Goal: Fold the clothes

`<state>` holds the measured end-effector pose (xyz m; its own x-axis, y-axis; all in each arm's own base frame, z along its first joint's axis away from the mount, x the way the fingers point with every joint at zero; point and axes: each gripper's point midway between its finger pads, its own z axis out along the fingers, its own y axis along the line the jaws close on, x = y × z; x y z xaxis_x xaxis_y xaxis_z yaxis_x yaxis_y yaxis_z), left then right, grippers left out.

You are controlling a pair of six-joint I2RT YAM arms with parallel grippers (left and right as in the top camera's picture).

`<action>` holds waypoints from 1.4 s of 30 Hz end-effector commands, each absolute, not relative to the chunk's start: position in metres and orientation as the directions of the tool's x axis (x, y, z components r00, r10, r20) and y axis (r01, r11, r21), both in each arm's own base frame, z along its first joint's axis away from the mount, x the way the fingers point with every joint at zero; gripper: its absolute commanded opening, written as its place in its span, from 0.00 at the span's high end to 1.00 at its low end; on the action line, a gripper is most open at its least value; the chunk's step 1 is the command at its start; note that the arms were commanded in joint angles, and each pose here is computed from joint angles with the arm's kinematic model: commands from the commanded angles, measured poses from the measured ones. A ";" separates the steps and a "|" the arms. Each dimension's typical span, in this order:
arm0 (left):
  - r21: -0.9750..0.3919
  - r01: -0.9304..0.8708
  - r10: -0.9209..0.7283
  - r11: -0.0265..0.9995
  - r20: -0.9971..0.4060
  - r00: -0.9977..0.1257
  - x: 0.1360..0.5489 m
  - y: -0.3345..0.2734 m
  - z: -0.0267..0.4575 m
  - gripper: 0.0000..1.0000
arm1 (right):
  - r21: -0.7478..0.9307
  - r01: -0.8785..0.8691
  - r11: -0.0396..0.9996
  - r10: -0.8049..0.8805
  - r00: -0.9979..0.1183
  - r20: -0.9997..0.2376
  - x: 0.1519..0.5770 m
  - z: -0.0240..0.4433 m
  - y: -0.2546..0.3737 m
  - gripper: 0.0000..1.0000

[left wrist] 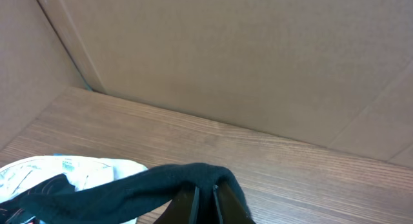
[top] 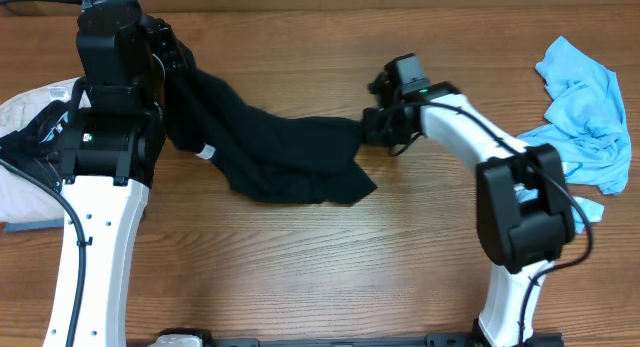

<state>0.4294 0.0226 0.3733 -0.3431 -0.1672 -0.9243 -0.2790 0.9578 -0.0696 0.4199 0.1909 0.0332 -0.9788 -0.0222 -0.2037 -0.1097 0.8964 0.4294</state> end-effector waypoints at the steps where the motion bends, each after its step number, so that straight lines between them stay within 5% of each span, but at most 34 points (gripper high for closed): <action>1: -0.067 -0.268 -0.153 0.961 -0.937 -0.313 0.428 0.023 0.390 0.91 | 0.437 -0.134 0.890 -0.008 -0.960 -0.279 0.431 0.069 0.190 0.96; 9: -0.065 -0.268 -0.152 0.961 -0.935 -0.321 0.427 0.023 0.388 0.91 | 0.424 -0.145 0.894 -0.006 -0.950 -0.311 0.438 0.071 0.190 0.94; 11: -0.064 -0.269 -0.152 0.961 -0.934 -0.324 0.427 0.023 0.387 0.91 | 0.424 -0.145 0.894 -0.006 -0.950 -0.313 0.438 0.071 0.190 0.71; 17: -0.063 -0.269 -0.152 0.961 -0.934 -0.324 0.426 0.023 0.387 0.91 | 0.379 -0.128 0.916 -0.001 -0.948 -0.318 0.441 0.065 0.182 0.45; 25: -0.064 -0.268 -0.152 0.961 -0.934 -0.324 0.427 0.023 0.387 0.91 | 0.365 -0.112 0.924 -0.003 -0.958 -0.285 0.443 0.038 0.181 0.39; 34: -0.064 -0.269 -0.152 0.961 -0.934 -0.324 0.427 0.023 0.387 0.90 | 0.369 -0.116 0.922 -0.007 -0.959 -0.283 0.451 0.012 0.186 0.41; 36: -0.063 -0.268 -0.152 0.961 -0.933 -0.325 0.426 0.023 0.387 0.90 | 0.368 -0.115 0.923 -0.007 -0.960 -0.281 0.451 0.010 0.186 0.52; 38: -0.063 -0.268 -0.152 0.961 -0.933 -0.327 0.426 0.023 0.386 0.90 | 0.369 -0.117 0.922 -0.008 -0.958 -0.285 0.451 0.011 0.186 0.89; 39: -0.063 -0.269 -0.152 0.961 -0.933 -0.327 0.426 0.024 0.386 0.90 | 0.371 -0.118 0.921 -0.008 -0.959 -0.285 0.451 0.011 0.187 0.96; 42: -0.063 -0.269 -0.152 0.961 -0.933 -0.327 0.426 0.024 0.386 0.90 | 0.376 -0.115 0.920 -0.010 -0.962 -0.271 0.448 0.012 0.187 0.96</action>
